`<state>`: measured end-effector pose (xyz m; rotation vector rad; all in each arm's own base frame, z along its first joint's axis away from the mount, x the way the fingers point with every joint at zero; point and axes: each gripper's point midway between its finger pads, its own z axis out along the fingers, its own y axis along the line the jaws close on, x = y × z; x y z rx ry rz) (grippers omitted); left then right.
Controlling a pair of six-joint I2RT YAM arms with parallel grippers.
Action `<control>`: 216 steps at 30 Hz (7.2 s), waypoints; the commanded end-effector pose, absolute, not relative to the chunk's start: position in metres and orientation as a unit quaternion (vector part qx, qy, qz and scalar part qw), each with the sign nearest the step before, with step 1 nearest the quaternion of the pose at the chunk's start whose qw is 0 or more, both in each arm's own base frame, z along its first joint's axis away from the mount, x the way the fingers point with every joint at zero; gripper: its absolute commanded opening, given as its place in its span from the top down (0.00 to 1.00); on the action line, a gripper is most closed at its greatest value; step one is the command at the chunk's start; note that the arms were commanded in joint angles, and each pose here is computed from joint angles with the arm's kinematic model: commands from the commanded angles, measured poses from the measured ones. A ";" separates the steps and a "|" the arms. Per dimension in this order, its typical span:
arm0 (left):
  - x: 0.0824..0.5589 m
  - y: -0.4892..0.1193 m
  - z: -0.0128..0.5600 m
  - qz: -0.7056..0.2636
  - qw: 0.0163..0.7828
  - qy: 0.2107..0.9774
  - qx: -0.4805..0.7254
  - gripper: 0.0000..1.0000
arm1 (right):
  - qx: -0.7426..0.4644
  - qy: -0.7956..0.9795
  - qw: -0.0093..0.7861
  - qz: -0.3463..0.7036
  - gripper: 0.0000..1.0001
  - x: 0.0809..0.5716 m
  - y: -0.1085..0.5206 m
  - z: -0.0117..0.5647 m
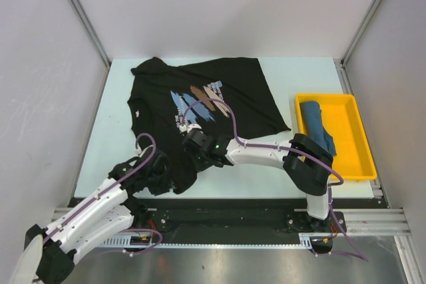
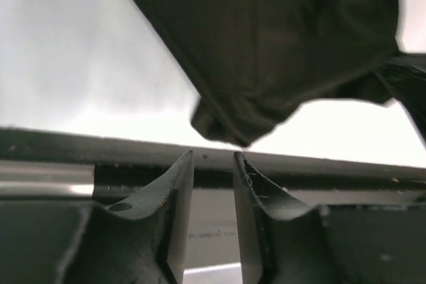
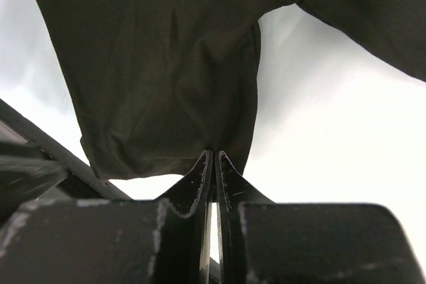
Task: Roll the t-shirts
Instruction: Flatten out the T-shirt at the center of the board, then fold the T-shirt at the center of the board.
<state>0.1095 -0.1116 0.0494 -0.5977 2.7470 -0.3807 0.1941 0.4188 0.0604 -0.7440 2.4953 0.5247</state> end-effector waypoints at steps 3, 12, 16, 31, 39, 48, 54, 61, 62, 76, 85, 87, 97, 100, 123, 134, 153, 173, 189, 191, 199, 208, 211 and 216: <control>0.128 -0.141 0.033 -0.191 0.153 0.947 -0.207 0.59 | -0.268 0.911 0.244 0.195 0.92 0.196 0.421 0.064; 0.149 -0.142 0.039 -0.184 0.189 0.941 -0.211 0.57 | -0.263 0.914 0.243 0.192 0.87 0.200 0.413 0.061; 0.153 -0.141 0.031 -0.162 0.182 0.947 -0.209 0.65 | -0.253 0.916 0.247 0.191 0.78 0.204 0.404 0.062; 0.163 -0.128 0.078 -0.150 0.226 0.938 -0.215 1.00 | -0.233 0.915 0.234 0.234 0.64 0.202 0.401 0.053; 0.159 -0.126 0.091 -0.166 0.235 0.930 -0.229 1.00 | -0.219 0.912 0.216 0.271 0.94 0.194 0.409 0.067; 0.152 -0.117 0.100 -0.156 0.230 0.931 -0.238 1.00 | -0.199 0.906 0.246 0.281 1.00 0.206 0.392 0.112; 0.133 -0.107 0.082 -0.142 0.205 0.931 -0.266 0.99 | -0.199 0.915 0.237 0.259 0.98 0.204 0.384 0.101; 0.114 -0.111 0.046 -0.164 0.171 0.933 -0.270 0.48 | -0.211 0.927 0.221 0.216 0.60 0.196 0.378 0.068; 0.114 -0.112 0.046 -0.166 0.171 0.933 -0.269 0.43 | -0.208 0.928 0.219 0.216 0.59 0.197 0.378 0.064; 0.112 -0.116 0.018 -0.131 0.154 0.948 -0.245 0.46 | -0.183 0.926 0.202 0.263 0.58 0.194 0.390 0.035; 0.119 -0.119 0.015 -0.129 0.168 0.948 -0.239 0.48 | -0.163 0.915 0.241 0.279 0.56 0.195 0.379 0.056; 0.121 -0.118 0.015 -0.123 0.172 0.948 -0.237 0.53 | -0.166 0.912 0.245 0.284 0.56 0.194 0.382 0.059; 0.117 -0.125 0.018 -0.119 0.167 0.958 -0.202 0.65 | -0.177 0.904 0.249 0.298 0.54 0.188 0.396 0.056; 0.116 -0.133 0.020 -0.133 0.159 0.959 -0.195 0.73 | -0.179 0.905 0.248 0.297 0.54 0.189 0.398 0.050; 0.131 -0.100 0.094 -0.149 0.219 0.929 -0.258 1.00 | -0.195 0.907 0.267 0.260 0.96 0.184 0.373 0.075; 0.109 -0.066 0.109 -0.099 0.228 0.918 -0.307 1.00 | -0.233 0.911 0.234 0.247 0.97 0.131 0.383 0.060; 0.165 -0.109 0.092 -0.184 0.291 0.905 -0.252 1.00 | 0.030 0.928 0.363 0.080 0.58 0.305 0.200 0.108; 0.185 -0.126 0.118 -0.220 0.315 0.895 -0.226 1.00 | 0.329 0.870 0.368 0.017 0.54 0.348 0.049 0.065; 0.189 -0.124 0.124 -0.218 0.321 0.894 -0.224 1.00 | 0.369 0.851 0.374 -0.001 0.58 0.369 0.046 0.035; 0.189 -0.123 0.123 -0.216 0.321 0.894 -0.225 1.00 | 0.369 0.849 0.378 0.000 0.60 0.373 0.047 0.032; 0.194 -0.112 0.132 -0.198 0.342 0.889 -0.232 1.00 | 0.352 0.850 0.390 -0.020 0.82 0.378 0.042 0.042; 0.232 -0.107 0.159 -0.184 0.382 0.869 -0.253 1.00 | 0.262 0.868 0.422 -0.024 0.93 0.415 0.064 0.079; 0.251 -0.104 0.162 -0.171 0.384 0.867 -0.266 1.00 | 0.245 0.871 0.425 -0.014 0.95 0.433 0.072 0.085; 0.287 -0.095 0.166 -0.160 0.386 0.860 -0.292 1.00 | 0.235 0.870 0.434 0.012 0.95 0.461 0.082 0.094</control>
